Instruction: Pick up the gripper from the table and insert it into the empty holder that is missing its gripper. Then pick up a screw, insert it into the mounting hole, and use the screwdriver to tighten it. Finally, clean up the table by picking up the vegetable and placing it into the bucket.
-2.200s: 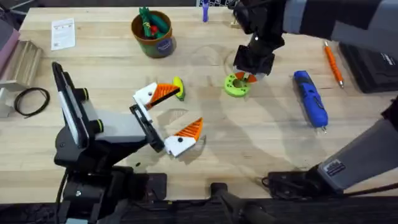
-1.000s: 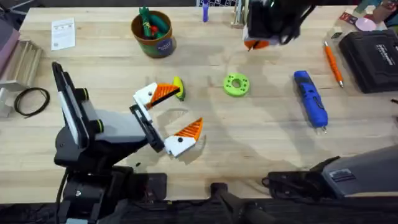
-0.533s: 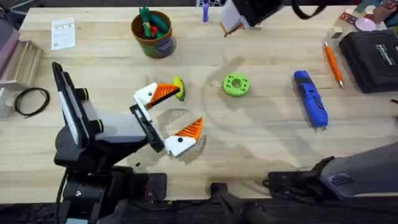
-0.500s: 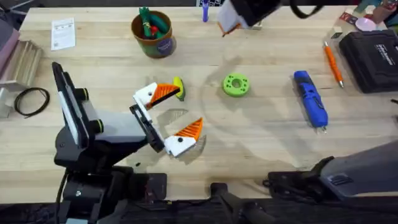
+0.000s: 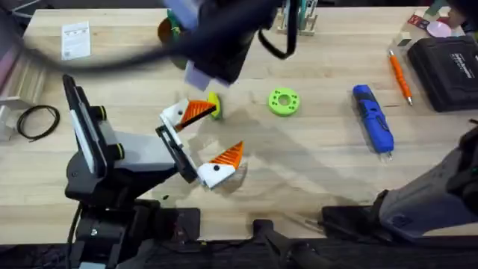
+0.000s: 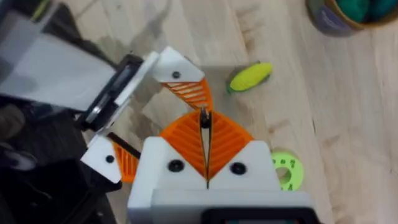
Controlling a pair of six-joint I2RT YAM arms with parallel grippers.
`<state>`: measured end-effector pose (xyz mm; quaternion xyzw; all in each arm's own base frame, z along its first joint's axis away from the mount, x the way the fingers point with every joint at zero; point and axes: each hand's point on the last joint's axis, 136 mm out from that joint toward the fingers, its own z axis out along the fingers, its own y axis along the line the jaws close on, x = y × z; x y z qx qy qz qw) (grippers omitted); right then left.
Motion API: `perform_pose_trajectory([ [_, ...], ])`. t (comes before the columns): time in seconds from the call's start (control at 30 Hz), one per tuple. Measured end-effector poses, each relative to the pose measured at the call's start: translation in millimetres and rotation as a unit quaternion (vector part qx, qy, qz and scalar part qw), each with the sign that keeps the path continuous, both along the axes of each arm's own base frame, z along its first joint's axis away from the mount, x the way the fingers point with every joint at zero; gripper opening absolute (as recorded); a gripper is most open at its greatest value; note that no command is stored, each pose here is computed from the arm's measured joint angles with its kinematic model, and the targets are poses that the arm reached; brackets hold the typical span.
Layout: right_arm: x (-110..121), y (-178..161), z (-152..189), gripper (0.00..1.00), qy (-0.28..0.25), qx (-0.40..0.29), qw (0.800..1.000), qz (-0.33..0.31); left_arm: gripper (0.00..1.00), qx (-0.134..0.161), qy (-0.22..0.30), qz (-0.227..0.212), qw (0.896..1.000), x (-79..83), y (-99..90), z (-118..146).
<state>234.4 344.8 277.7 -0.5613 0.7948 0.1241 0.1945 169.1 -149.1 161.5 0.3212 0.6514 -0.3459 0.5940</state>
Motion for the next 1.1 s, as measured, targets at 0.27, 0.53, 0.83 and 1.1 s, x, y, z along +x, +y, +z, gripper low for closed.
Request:
perform_pose_trajectory([
  [0.27,-25.9,24.8,3.4,0.006,-0.039,0.005,0.992,0.12,0.985,0.0,0.0,0.0,1.0,0.0,0.0,0.1],
  [0.53,-29.4,39.0,-18.6,0.006,-0.033,-0.016,0.987,0.157,0.985,0.0,0.0,0.0,1.0,0.0,0.0,0.1],
  [0.83,-23.0,43.6,-37.9,0.006,-0.027,-0.038,0.987,0.156,0.987,0.0,0.0,0.0,1.0,0.0,0.0,-0.1],
  [1.1,-21.7,43.5,-38.0,0.006,-0.03,-0.039,0.987,0.154,0.986,0.0,0.0,0.0,1.0,0.0,0.0,0.1],
])
